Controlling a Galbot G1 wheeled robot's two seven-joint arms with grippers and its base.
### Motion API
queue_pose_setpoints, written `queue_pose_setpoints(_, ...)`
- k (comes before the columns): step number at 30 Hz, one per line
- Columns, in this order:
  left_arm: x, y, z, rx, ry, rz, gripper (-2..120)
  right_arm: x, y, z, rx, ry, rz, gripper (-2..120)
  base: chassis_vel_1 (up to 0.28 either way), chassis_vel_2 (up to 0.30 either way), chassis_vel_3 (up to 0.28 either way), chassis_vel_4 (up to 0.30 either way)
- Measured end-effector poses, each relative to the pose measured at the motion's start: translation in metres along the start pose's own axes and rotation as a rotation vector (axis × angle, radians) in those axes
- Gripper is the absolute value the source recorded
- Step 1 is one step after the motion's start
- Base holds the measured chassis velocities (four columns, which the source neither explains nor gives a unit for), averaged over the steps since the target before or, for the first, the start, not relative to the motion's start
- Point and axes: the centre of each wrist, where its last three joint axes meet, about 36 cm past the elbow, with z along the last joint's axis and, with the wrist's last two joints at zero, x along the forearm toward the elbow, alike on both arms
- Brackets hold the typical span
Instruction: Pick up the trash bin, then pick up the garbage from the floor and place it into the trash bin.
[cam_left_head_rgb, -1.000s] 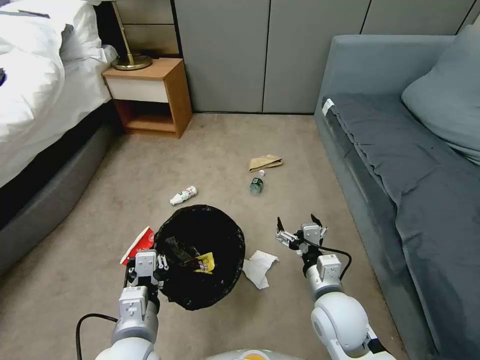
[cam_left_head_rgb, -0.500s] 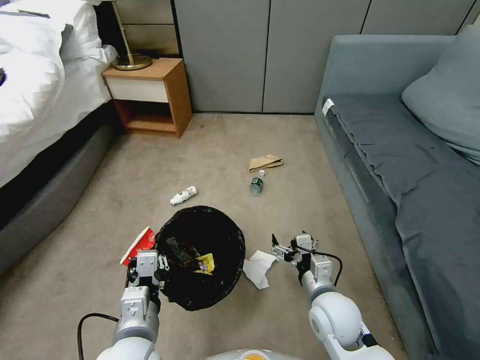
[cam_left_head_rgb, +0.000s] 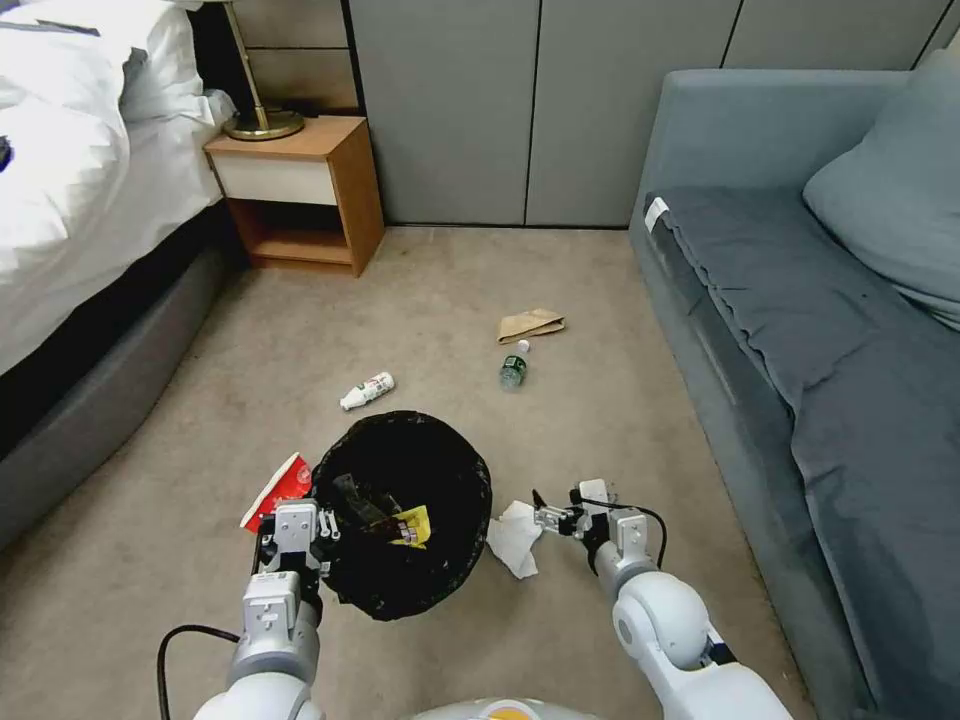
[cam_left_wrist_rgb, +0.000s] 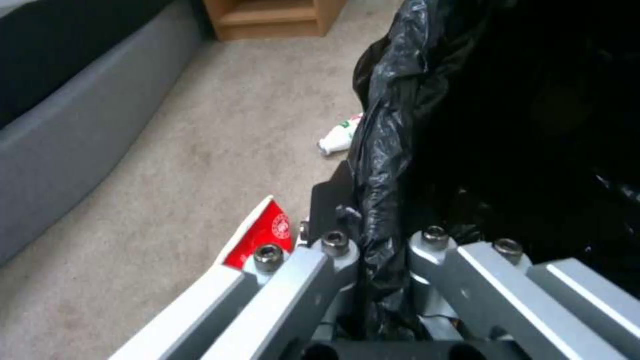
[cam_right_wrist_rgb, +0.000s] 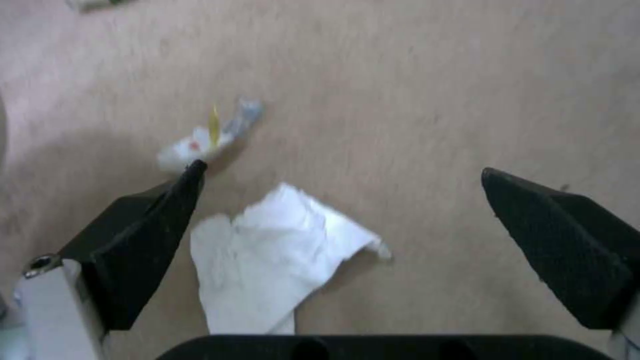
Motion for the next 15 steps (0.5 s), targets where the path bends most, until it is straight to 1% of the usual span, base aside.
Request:
queue_pose_setpoints(4, 0.000, 0.000, 0.000, 0.000, 0.002, -0.001, 1, -0.015, 0.001, 0.009, 0.010, 0.035, -0.013, 100, 0.000, 0.000, 0.000, 0.000)
queue_pose_setpoints(7, 0.000, 0.000, 0.001, 0.003, 0.007, 0.001, 1, -0.028, 0.007, 0.018, 0.021, 0.060, -0.024, 100, 0.000, 0.000, 0.000, 0.000)
queue_pose_setpoints(12, 0.000, -0.001, 0.004, 0.000, 0.017, 0.001, 1, -0.039, 0.011, 0.023, 0.039, 0.074, -0.027, 100, 0.000, 0.000, 0.000, 0.000)
queue_pose_setpoints(15, -0.002, 0.000, 0.006, -0.002, 0.025, 0.000, 1, -0.050, 0.014, 0.030, 0.076, 0.086, -0.031, 100, 0.000, 0.000, 0.000, 0.000)
